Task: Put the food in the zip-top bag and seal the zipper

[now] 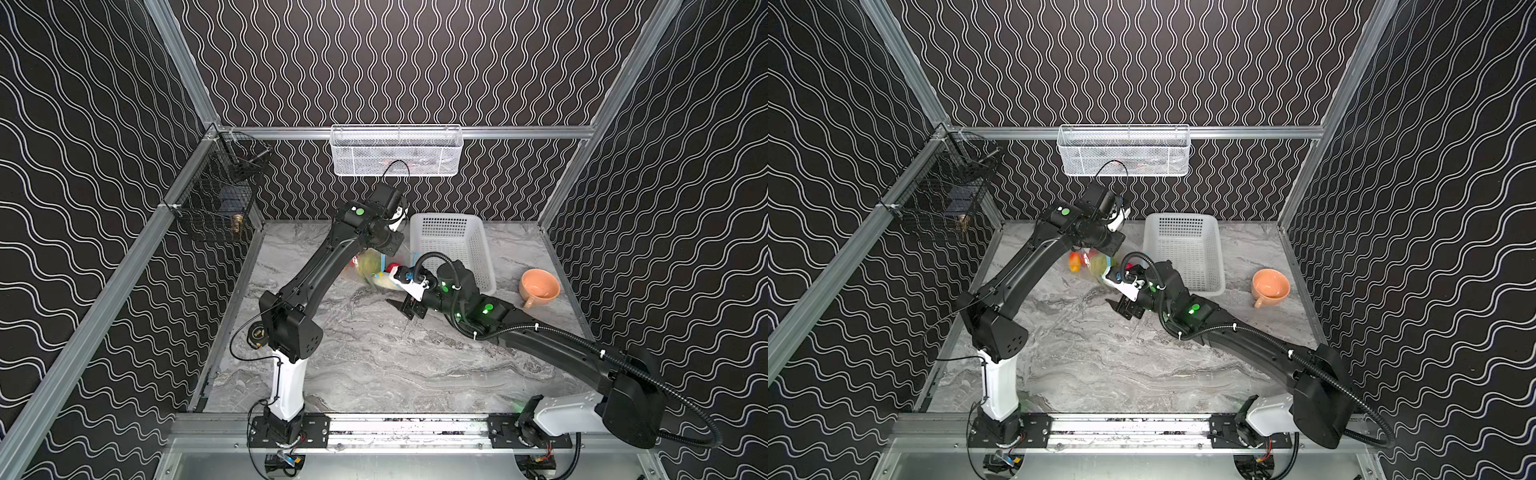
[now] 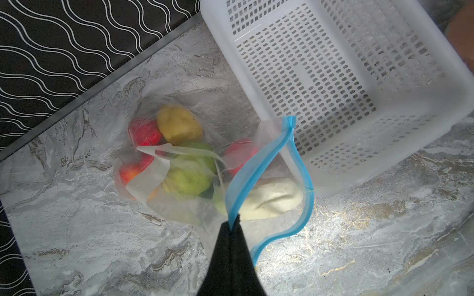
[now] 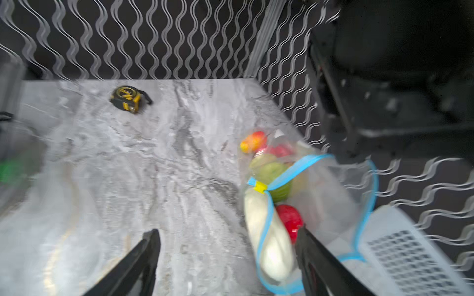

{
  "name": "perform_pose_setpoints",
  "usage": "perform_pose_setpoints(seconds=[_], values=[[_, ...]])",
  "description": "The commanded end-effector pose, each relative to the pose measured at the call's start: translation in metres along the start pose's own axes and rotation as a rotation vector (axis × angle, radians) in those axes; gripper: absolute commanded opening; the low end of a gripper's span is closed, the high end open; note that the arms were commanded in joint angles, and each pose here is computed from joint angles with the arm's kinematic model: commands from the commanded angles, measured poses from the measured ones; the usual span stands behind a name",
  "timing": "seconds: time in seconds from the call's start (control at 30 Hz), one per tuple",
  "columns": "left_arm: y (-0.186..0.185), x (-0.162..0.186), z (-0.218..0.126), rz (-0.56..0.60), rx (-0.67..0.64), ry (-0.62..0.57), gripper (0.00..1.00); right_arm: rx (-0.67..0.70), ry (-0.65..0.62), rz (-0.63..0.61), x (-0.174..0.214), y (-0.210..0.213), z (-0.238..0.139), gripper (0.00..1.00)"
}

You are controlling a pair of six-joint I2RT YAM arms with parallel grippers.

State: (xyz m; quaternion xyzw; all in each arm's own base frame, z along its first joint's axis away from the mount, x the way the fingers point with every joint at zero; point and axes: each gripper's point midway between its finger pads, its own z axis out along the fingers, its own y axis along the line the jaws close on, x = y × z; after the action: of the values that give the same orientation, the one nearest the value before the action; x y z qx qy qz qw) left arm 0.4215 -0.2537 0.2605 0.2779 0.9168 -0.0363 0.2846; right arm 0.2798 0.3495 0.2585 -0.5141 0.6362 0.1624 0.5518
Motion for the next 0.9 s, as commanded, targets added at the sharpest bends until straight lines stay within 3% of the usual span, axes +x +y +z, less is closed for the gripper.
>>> perform_pose_setpoints(seconds=[0.0,0.33,0.67,0.87], values=[[-0.005,0.009,0.002,0.033,0.031,0.043,0.00,0.103,-0.029,-0.146,-0.014,-0.012,0.000,0.83],[-0.004,0.014,0.001,0.049,0.032,0.057,0.00,0.114,0.073,-0.359,-0.003,0.003,0.037,0.72],[-0.003,0.018,0.002,0.055,0.025,0.076,0.00,0.082,0.243,-0.487,0.028,0.004,0.077,0.59],[-0.003,0.018,0.002,0.056,0.024,0.083,0.00,0.099,0.267,-0.534,0.032,0.000,0.085,0.58]])
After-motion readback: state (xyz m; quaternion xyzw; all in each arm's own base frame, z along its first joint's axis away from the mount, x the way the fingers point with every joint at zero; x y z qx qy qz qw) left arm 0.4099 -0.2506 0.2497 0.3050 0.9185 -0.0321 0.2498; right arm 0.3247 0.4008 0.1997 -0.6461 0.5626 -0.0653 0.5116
